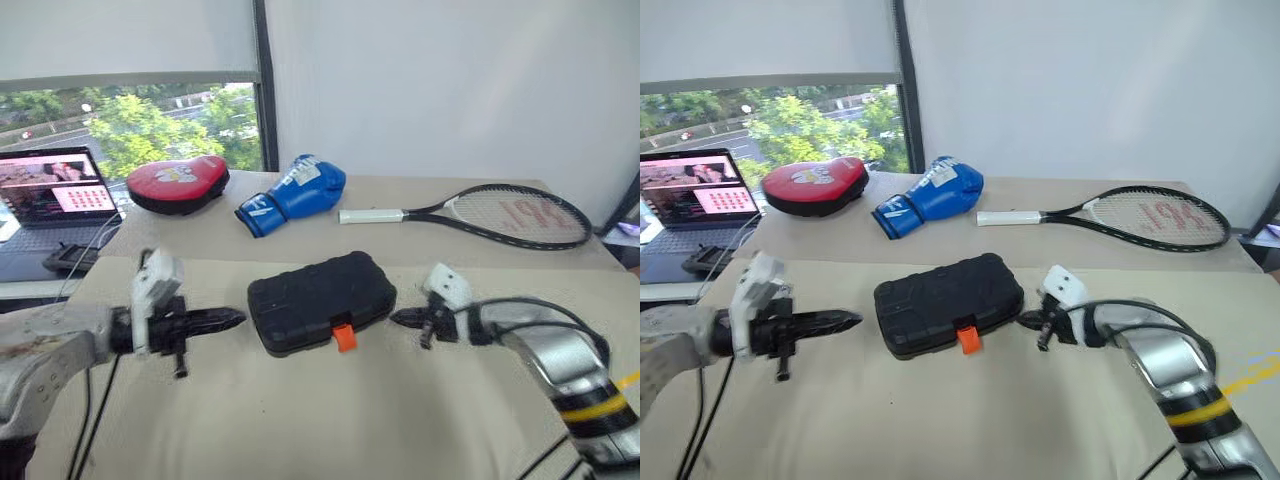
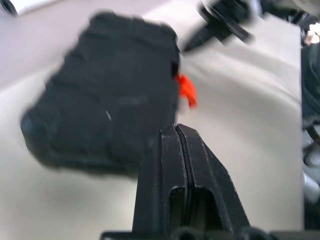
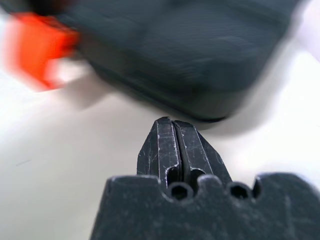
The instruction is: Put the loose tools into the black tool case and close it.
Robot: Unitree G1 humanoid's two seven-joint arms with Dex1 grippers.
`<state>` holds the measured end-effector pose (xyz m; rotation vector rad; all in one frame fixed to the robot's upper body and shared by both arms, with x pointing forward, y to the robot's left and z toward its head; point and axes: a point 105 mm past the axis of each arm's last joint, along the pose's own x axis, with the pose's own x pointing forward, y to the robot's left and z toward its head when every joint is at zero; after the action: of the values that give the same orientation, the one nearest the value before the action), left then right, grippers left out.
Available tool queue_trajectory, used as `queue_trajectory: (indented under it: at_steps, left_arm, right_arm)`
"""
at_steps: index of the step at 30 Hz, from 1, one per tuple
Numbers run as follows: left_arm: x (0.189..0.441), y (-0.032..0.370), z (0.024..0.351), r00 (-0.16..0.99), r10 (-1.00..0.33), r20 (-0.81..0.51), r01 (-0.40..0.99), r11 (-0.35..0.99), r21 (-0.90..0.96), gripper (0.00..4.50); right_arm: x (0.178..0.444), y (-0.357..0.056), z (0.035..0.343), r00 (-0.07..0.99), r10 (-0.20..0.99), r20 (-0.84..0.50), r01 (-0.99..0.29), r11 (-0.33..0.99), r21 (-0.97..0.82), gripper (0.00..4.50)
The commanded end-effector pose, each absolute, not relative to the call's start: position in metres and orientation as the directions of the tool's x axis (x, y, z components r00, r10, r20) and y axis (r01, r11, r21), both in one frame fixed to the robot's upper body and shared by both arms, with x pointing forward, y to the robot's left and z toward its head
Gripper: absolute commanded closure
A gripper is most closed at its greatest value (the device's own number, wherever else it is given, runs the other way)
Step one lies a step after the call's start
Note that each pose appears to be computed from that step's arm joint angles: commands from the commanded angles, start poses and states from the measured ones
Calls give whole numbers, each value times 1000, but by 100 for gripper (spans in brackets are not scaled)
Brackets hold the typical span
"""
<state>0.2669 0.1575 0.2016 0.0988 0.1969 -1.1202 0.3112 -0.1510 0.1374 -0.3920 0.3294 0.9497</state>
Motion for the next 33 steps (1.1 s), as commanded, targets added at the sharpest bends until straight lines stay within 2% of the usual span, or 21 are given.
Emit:
queue_trajectory:
  at_steps: [1,2,6,7,12,20,33]
  left_arm:
    - [284,129,194,397,-899,-185,914,405,-7,446]
    - [291,123,190,400,-897,-190,914,406,7,446]
    - [314,116,161,407,-866,-289,909,416,35,450]
    - [318,117,150,400,-853,-334,912,408,50,450]
    - [323,127,114,332,-807,-489,941,315,120,450]
    - [326,120,116,300,-828,-475,954,274,124,450]
    - [310,125,122,252,-847,-467,967,236,94,450]
  right_arm:
    - [299,-147,163,624,718,-309,-780,596,-191,450]
    - [296,-146,166,646,709,-283,-761,627,-167,450]
    - [278,-131,169,664,707,-242,-744,656,-126,342]
    - [273,-126,168,661,710,-242,-746,655,-118,296]
    - [258,-107,151,629,718,-298,-760,649,-40,133]
    - [267,-80,129,661,661,-354,-683,726,80,133]
    - [275,-66,121,670,636,-383,-648,753,117,133]
